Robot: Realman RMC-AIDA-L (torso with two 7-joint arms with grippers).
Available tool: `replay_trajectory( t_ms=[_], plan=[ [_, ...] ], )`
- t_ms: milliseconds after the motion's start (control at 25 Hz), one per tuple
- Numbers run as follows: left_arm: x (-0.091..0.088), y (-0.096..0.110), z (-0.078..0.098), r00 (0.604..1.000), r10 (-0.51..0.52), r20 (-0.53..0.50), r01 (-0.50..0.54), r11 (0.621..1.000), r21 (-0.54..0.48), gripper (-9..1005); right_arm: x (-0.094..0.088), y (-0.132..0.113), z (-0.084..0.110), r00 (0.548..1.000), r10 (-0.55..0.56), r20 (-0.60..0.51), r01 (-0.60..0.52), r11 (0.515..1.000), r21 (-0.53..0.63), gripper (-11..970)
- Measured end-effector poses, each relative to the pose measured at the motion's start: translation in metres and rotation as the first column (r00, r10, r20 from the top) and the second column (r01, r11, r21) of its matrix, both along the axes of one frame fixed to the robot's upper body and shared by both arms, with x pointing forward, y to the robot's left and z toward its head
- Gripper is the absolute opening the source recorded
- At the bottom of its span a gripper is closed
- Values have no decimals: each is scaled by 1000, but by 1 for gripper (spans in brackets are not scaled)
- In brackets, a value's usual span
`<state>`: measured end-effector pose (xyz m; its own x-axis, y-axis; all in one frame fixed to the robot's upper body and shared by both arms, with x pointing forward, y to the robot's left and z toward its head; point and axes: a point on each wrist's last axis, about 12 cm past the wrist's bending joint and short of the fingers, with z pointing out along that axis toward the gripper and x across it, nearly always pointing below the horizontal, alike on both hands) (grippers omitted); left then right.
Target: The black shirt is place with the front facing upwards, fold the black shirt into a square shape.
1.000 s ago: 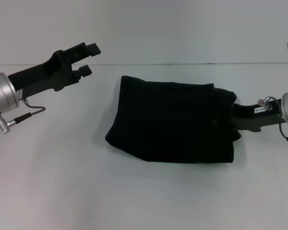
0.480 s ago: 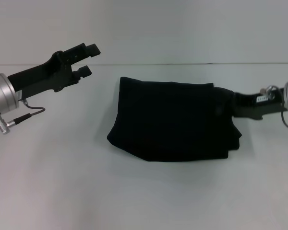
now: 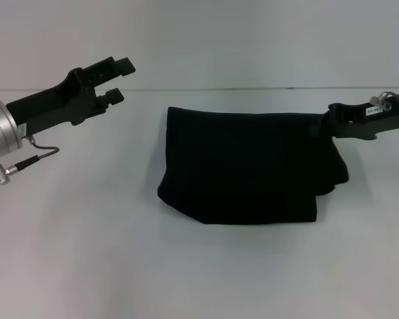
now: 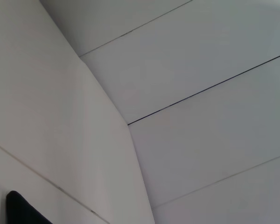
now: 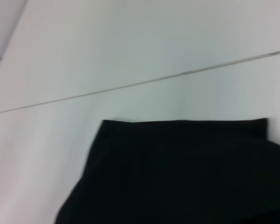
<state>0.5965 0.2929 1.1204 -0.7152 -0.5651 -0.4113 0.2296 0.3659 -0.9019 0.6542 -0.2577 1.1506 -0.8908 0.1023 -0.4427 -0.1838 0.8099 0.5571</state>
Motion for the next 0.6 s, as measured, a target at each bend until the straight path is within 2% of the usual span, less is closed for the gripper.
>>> replay_trajectory(
  t_ms=[280, 600],
  plan=[
    [1, 1, 1, 1000, 7, 3, -7, 1000, 1, 843, 2, 0, -15, 1000, -11, 11, 12, 998, -56, 62],
    [3, -1, 3, 1000, 0, 8, 0, 1000, -2, 843, 24, 14, 14, 994, -7, 110, 11, 999, -39, 68]
  ],
)
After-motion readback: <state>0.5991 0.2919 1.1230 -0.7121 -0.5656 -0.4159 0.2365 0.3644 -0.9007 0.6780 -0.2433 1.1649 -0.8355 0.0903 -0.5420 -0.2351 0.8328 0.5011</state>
